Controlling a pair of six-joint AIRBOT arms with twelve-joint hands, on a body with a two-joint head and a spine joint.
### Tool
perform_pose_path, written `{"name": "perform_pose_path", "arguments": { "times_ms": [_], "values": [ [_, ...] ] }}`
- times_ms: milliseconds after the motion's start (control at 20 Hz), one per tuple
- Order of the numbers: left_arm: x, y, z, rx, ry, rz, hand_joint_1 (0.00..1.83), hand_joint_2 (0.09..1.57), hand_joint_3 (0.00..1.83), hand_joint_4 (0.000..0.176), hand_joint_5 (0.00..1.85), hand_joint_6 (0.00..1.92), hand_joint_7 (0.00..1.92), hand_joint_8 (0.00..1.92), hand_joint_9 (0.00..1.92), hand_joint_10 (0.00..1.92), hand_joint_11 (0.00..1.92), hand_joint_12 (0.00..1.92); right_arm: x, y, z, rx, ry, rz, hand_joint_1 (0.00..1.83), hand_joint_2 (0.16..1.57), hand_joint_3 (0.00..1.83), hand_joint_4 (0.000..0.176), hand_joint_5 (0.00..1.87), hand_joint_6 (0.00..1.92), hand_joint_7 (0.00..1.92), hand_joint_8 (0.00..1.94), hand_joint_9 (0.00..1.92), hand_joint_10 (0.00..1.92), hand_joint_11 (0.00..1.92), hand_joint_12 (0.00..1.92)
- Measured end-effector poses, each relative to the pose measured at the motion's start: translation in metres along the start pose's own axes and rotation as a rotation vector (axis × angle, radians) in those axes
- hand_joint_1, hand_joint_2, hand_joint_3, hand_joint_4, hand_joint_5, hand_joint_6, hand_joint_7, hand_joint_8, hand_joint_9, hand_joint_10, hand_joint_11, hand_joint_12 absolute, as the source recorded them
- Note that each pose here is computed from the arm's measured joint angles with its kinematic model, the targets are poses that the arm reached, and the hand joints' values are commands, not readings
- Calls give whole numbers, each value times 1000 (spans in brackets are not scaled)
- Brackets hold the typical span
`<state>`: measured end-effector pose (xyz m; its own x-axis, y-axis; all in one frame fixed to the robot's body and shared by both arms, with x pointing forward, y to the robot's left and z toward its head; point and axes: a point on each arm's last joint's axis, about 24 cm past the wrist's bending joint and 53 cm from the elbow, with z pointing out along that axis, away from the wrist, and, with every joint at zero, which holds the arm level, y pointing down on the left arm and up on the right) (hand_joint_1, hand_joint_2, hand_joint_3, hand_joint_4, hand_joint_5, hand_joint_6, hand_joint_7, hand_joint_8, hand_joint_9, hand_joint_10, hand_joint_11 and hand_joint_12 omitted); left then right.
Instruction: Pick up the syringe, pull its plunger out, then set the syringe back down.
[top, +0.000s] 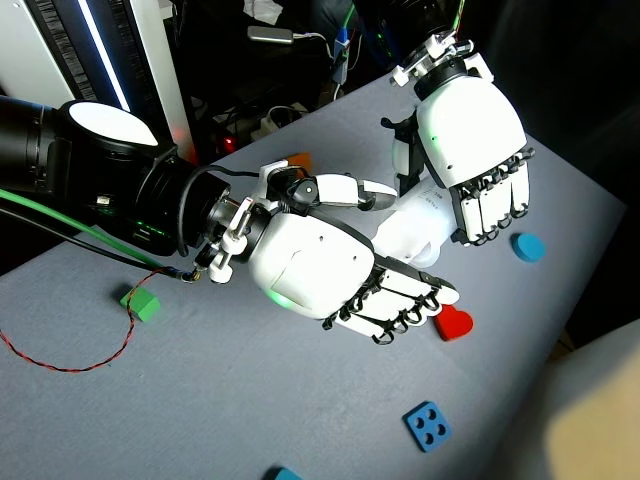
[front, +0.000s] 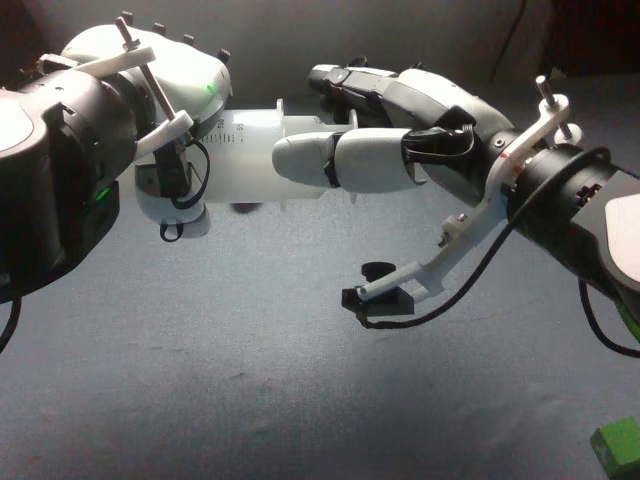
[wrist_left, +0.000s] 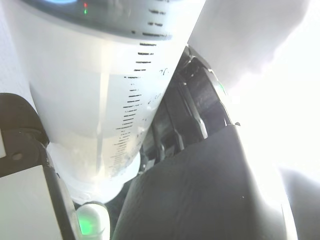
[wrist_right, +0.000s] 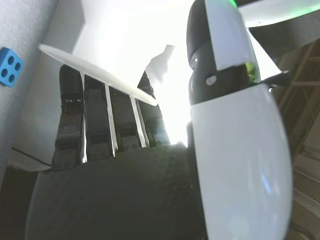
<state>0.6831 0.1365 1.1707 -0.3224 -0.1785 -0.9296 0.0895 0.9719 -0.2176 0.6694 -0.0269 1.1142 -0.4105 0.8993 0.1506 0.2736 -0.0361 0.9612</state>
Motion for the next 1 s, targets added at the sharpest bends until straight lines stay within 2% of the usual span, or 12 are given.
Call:
{"name": "perform_pose_path", "arguments": {
  "times_ms": [100,550,800,1000],
  "values": [
    [0,0,0,0,0,2,1479,1179,0,0,770,1194,727,1281,774,1287,783,1628,-2,-5,-1,12,-4,3,923,971,0,0,235,7,262,6,264,9,0,890],
    [-5,-1,0,-1,-10,-1,1480,1177,0,0,773,1178,741,1289,770,1282,782,1629,-5,-1,0,-3,-14,0,929,973,0,0,265,10,306,13,295,14,0,930],
    [-5,0,0,-2,-9,-2,1479,1176,0,0,777,1185,739,1284,765,1284,796,1614,-7,-1,1,-3,-17,-5,980,1005,3,0,331,9,382,4,380,12,3,1039],
    [-5,0,0,-2,-9,-3,1479,1175,0,0,779,1183,735,1284,764,1285,806,1604,-10,0,1,-8,-23,-8,1034,1030,5,0,394,12,454,7,458,19,50,1051]
  ]
}}
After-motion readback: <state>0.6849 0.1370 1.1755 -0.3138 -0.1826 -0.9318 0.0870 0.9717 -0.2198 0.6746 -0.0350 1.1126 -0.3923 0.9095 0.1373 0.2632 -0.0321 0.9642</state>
